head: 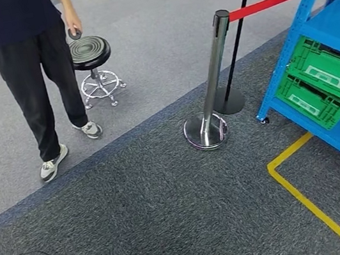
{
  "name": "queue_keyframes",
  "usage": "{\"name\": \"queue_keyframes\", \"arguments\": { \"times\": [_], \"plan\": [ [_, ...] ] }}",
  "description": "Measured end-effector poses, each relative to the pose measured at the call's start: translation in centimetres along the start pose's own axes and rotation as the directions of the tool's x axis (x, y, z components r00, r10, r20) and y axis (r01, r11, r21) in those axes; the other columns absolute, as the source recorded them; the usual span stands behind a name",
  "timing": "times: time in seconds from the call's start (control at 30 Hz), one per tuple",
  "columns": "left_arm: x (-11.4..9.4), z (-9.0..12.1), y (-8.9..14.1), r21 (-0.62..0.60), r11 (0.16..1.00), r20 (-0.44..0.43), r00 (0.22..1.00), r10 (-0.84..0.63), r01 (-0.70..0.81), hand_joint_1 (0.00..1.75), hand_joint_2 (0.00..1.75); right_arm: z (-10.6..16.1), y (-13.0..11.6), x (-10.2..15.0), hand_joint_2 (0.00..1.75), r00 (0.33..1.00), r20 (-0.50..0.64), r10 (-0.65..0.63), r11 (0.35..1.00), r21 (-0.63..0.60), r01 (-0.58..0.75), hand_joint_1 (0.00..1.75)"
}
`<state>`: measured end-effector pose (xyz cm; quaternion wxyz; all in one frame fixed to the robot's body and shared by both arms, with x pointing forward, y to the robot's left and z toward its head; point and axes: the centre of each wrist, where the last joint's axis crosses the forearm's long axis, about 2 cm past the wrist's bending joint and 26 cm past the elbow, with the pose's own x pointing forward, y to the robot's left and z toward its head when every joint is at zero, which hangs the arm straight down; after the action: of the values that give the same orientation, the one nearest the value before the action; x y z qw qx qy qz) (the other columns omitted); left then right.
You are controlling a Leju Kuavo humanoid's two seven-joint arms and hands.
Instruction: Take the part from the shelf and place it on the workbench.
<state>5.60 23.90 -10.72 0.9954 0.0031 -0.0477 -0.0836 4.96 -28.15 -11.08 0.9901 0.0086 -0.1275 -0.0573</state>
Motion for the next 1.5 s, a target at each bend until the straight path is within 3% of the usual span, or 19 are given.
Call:
{"name": "queue_keyframes", "arguments": {
  "times": [1.07, 1.33, 1.5],
  "plan": [
    [-0.2, 0.0, -0.2, -0.002, 1.0, 0.005, 1.0, 0.005, -0.005, 0.0, 1.75, 0.0, 0.1, 0.1, 0.0, 0.998, 0.062, 0.013, 0.998, 0.06, -0.017, 0.0],
    [-0.2, 0.0, -0.1, 0.003, 0.999, 0.006, 0.999, 0.036, -0.036, 0.0, 1.75, 0.1, 0.5, 0.4, 0.0, 0.966, 0.165, -0.2, 0.947, 0.286, 0.147, 0.0],
    [-0.3, 0.0, 0.1, 0.003, 0.997, 0.017, 0.996, 0.082, -0.082, 0.0, 1.75, 0.0, 0.6, 0.8, 0.0, 0.96, 0.174, -0.221, 0.935, 0.317, 0.158, 0.0]
  ]
}}
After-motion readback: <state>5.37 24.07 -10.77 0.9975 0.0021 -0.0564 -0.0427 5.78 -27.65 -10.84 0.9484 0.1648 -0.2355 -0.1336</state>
